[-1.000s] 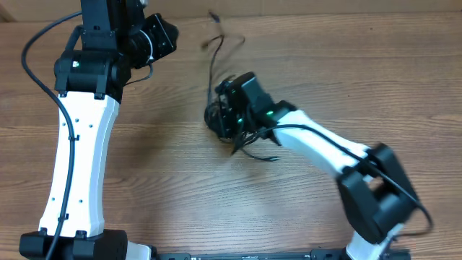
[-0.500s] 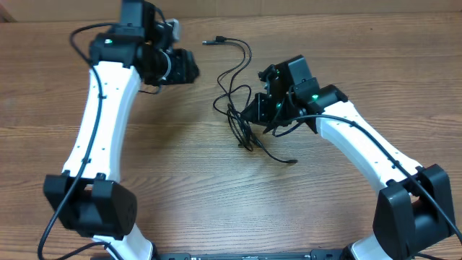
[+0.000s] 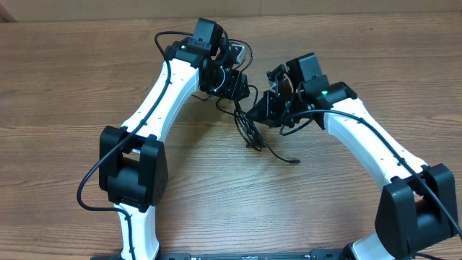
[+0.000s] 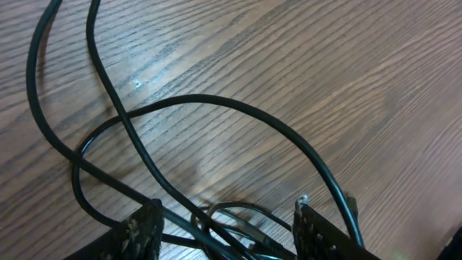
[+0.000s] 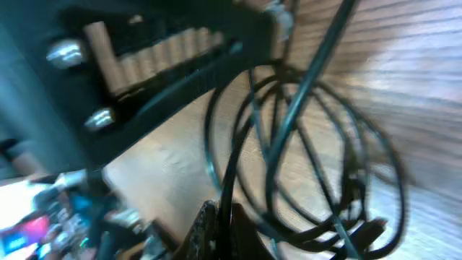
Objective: Untangle cables
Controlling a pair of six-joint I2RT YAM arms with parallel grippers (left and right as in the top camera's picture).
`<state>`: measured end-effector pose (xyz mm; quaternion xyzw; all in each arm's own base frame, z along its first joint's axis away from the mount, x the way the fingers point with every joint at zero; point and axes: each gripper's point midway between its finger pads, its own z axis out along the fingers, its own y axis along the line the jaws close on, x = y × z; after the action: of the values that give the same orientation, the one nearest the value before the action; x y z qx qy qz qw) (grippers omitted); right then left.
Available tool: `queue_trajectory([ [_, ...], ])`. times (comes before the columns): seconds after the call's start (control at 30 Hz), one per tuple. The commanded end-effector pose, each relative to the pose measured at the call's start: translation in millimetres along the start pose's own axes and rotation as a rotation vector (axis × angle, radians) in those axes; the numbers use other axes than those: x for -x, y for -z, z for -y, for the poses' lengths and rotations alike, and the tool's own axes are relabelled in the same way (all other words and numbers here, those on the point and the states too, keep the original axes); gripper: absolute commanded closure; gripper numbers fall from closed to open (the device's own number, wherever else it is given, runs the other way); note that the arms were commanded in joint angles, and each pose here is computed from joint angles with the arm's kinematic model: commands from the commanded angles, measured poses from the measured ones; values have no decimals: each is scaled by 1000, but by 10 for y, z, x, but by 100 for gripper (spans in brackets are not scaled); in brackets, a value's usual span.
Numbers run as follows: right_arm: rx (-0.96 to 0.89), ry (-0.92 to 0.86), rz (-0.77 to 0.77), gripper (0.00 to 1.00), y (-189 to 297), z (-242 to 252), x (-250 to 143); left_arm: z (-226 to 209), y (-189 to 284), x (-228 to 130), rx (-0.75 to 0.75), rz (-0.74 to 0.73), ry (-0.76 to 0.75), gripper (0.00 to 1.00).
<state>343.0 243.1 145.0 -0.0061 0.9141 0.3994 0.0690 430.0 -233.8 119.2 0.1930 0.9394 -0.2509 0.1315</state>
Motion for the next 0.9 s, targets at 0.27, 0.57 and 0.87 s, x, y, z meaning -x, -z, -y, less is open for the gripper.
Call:
queue_trajectory([
  [0.27,157,121,232,96,1353,-540,260,-81,-192,-52,-32,-30,0,45],
  [0.57,-721,-297,496,96,1928,1177,377,100,455,177,-5,114,-51,46],
  [0.87,-584,-379,497,14,2323,1518,381,652,92,-92,-32,-5,-137,41],
])
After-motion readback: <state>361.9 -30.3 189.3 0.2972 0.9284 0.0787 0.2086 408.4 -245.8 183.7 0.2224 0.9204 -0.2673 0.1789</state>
